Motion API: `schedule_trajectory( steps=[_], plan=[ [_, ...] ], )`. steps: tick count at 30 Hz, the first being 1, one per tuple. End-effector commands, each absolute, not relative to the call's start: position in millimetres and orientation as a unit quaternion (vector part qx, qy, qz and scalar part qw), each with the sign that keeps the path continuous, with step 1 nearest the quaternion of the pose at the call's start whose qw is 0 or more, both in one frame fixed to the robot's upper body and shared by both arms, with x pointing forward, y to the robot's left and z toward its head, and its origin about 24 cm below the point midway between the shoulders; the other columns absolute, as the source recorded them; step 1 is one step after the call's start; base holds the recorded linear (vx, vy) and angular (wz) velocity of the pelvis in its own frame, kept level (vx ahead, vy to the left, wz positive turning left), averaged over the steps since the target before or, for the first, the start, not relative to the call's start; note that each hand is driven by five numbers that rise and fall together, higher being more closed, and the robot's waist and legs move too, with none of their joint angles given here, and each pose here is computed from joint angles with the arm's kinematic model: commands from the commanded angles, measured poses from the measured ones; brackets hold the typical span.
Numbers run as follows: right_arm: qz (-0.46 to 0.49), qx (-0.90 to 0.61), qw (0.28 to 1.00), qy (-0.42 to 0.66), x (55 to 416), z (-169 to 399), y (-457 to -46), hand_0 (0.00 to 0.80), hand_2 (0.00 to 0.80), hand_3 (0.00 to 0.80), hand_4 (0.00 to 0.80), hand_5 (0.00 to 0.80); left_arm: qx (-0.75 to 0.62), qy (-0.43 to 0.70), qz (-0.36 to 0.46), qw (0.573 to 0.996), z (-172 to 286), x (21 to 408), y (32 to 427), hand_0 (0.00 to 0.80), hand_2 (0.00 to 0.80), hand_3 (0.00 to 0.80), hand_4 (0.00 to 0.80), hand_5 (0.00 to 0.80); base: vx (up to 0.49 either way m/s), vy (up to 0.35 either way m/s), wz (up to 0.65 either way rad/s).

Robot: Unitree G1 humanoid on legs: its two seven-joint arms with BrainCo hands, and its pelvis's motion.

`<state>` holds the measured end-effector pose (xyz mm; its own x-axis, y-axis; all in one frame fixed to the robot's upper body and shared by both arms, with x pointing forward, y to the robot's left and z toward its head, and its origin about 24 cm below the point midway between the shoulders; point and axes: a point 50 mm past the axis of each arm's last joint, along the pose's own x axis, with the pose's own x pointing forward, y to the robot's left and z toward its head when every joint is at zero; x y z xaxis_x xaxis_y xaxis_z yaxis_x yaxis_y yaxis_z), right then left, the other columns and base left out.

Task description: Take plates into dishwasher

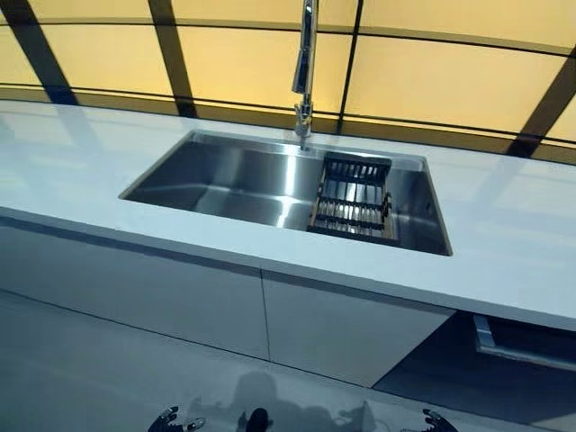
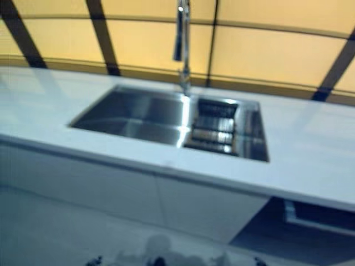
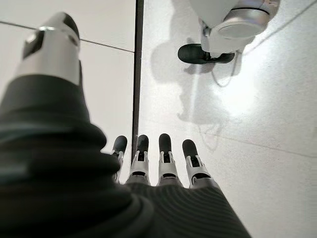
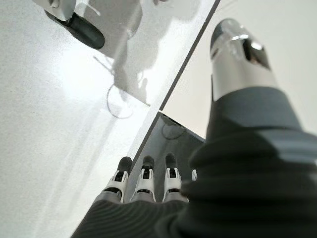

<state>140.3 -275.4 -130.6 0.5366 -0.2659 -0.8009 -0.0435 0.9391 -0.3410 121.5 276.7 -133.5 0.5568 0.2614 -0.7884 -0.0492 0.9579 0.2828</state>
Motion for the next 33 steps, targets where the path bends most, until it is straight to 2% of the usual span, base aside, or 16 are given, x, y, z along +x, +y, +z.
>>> schedule_trajectory(
  steps=[1, 15, 26, 33],
  plan=[
    [-0.108, -0.154, 0.873, 0.450, 145.8, -117.2, -298.7, 0.000, 0.000, 0.000, 0.000, 0.000, 0.104, 0.435, 0.105, 0.888, -128.4, 131.4, 277.7, 0.000, 0.000, 0.000, 0.000, 0.000, -0.097, 0.061, 0.20],
    [-0.133, -0.124, 0.847, 0.499, 114.5, -134.9, -289.8, 0.000, 0.000, 0.000, 0.000, 0.000, 0.099, 0.444, 0.075, 0.888, -133.8, 135.9, 261.2, 0.000, 0.000, 0.000, 0.000, 0.000, -0.043, 0.117, 0.23],
    [-0.121, -0.119, 0.849, 0.501, 113.7, -137.6, -283.7, 0.000, 0.000, 0.000, 0.000, 0.000, 0.102, 0.450, 0.080, 0.884, -133.8, 132.2, 267.9, 0.000, 0.000, 0.000, 0.000, 0.000, 0.004, 0.027, -0.09],
    [-0.158, -0.104, 0.834, 0.518, 104.0, -140.5, -287.5, 0.000, 0.000, 0.000, 0.000, 0.000, 0.103, 0.461, 0.079, 0.878, -136.8, 125.6, 268.1, 0.000, 0.000, 0.000, 0.000, 0.000, 0.023, 0.006, -0.11]
  ],
)
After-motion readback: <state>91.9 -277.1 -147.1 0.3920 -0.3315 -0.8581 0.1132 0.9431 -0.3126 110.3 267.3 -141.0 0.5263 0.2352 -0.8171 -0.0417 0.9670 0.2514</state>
